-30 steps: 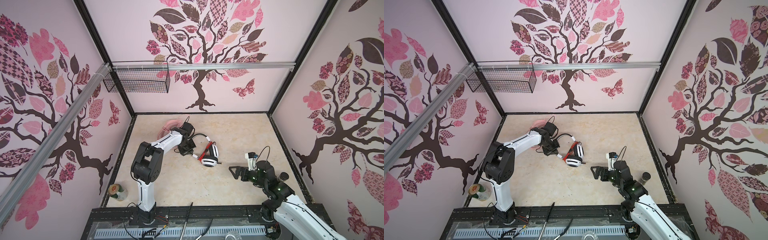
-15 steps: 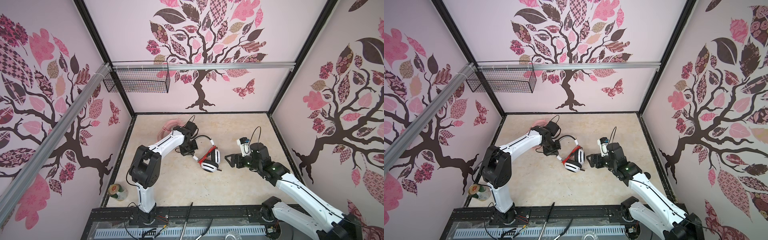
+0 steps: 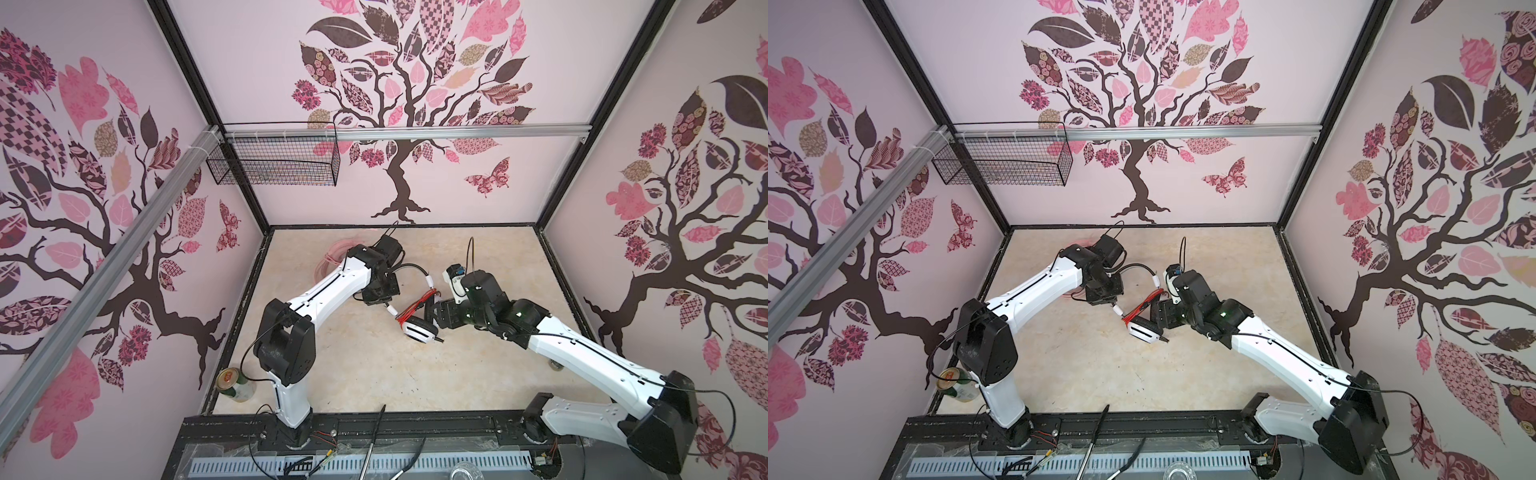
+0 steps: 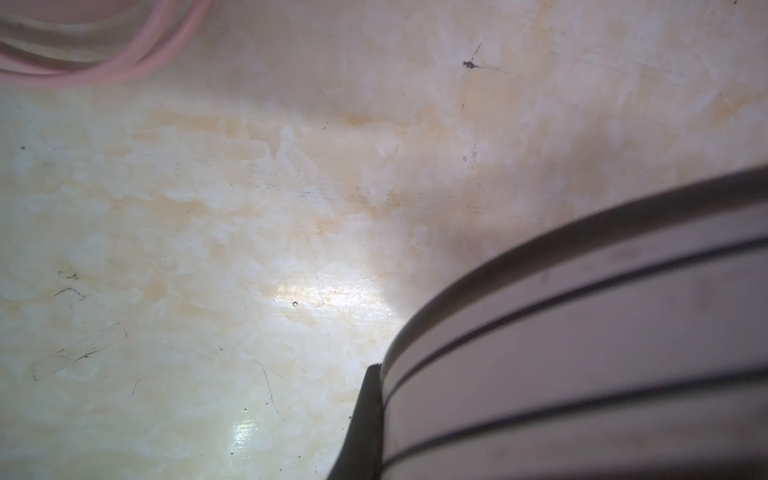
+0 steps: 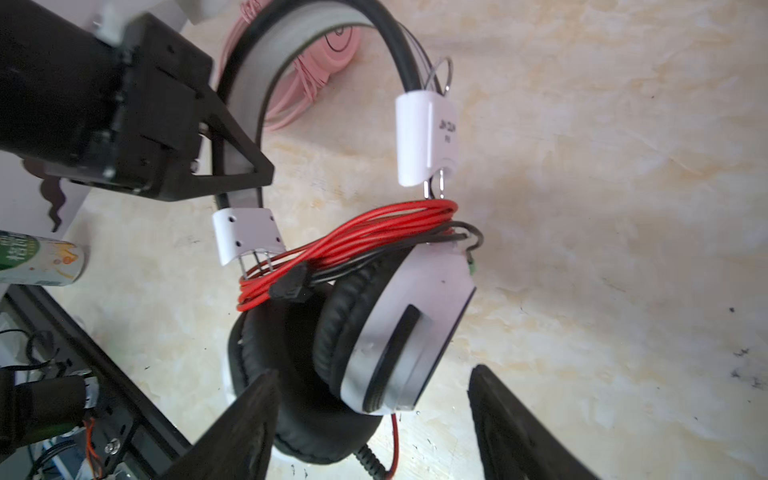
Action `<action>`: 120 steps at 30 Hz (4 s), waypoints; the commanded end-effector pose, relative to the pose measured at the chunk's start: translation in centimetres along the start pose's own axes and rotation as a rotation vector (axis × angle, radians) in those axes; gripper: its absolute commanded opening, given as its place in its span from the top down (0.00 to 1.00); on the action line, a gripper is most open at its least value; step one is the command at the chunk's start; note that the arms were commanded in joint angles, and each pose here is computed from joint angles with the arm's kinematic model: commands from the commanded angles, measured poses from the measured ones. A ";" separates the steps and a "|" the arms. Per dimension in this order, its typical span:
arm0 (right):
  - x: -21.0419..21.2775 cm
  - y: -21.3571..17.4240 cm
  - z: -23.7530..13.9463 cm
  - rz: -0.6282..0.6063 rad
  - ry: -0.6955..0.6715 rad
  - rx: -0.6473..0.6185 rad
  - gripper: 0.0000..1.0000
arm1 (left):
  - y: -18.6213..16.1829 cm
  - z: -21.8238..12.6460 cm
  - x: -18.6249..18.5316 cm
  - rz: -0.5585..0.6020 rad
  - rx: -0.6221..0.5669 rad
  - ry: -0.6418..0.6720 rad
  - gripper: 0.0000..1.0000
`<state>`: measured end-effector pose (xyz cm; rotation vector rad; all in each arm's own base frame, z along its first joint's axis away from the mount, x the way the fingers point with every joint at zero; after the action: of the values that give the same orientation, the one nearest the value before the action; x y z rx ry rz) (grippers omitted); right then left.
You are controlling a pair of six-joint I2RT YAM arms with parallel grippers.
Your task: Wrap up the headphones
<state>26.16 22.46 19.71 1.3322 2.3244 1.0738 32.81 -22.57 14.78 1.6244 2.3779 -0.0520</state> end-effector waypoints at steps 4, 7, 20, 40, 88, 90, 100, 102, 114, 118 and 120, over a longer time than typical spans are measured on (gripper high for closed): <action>-0.2 -0.4 1.1 0.000 -0.057 0.059 0.23 | 0.5 -4.2 -1.9 0.015 -0.065 -0.117 1.00; 0.8 -0.2 1.1 -0.018 -0.052 0.054 0.18 | 0.5 -4.7 -1.9 0.019 -0.083 -0.119 1.00; 0.6 0.3 1.9 0.062 -0.081 0.014 0.17 | -0.5 -5.5 -2.0 0.043 -0.099 -0.128 1.00; -1.7 -2.2 -0.1 -0.107 -0.194 0.087 0.43 | 1.6 -7.7 -0.9 0.070 -0.227 -0.048 1.00; 0.7 -3.6 -1.8 -0.174 -0.045 0.076 0.24 | 2.6 -7.7 -0.1 0.057 -0.241 -0.062 1.00; 1.3 -3.7 -1.8 -0.172 -0.009 0.075 0.19 | 2.5 -7.4 -0.1 0.056 -0.233 -0.064 1.00; -0.2 -3.3 -6.1 -0.085 -0.060 0.000 0.12 | 2.9 -3.2 0.4 0.010 -0.160 -0.043 1.00; -1.2 -3.6 -6.8 -0.034 -0.068 -0.003 0.12 | 2.9 -1.7 0.0 0.000 -0.129 -0.049 1.00; -4.0 -7.1 -5.0 0.227 0.067 -0.005 0.01 | 2.8 5.5 -4.0 -0.053 0.084 -0.108 1.00; -4.2 -7.4 -4.4 0.225 0.063 0.002 0.01 | 3.1 7.1 -4.6 -0.096 0.150 -0.148 1.00; -4.4 -7.4 -4.3 0.224 0.053 -0.002 0.00 | 3.3 7.9 -4.5 -0.114 0.165 -0.148 1.00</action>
<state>21.19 14.32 16.66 1.6178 2.2610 1.1591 36.70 -24.70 6.63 1.5883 2.4858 -0.2549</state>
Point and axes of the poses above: each gripper's point midway between its finger pads, its own z axis out along the fingers, its own x axis along the line the jaws close on, y = z × x, the point moved 1 cm from there along -z, back along the fingers, and after that the axes turned 12 degrees about -z, right-handed, at the moved point
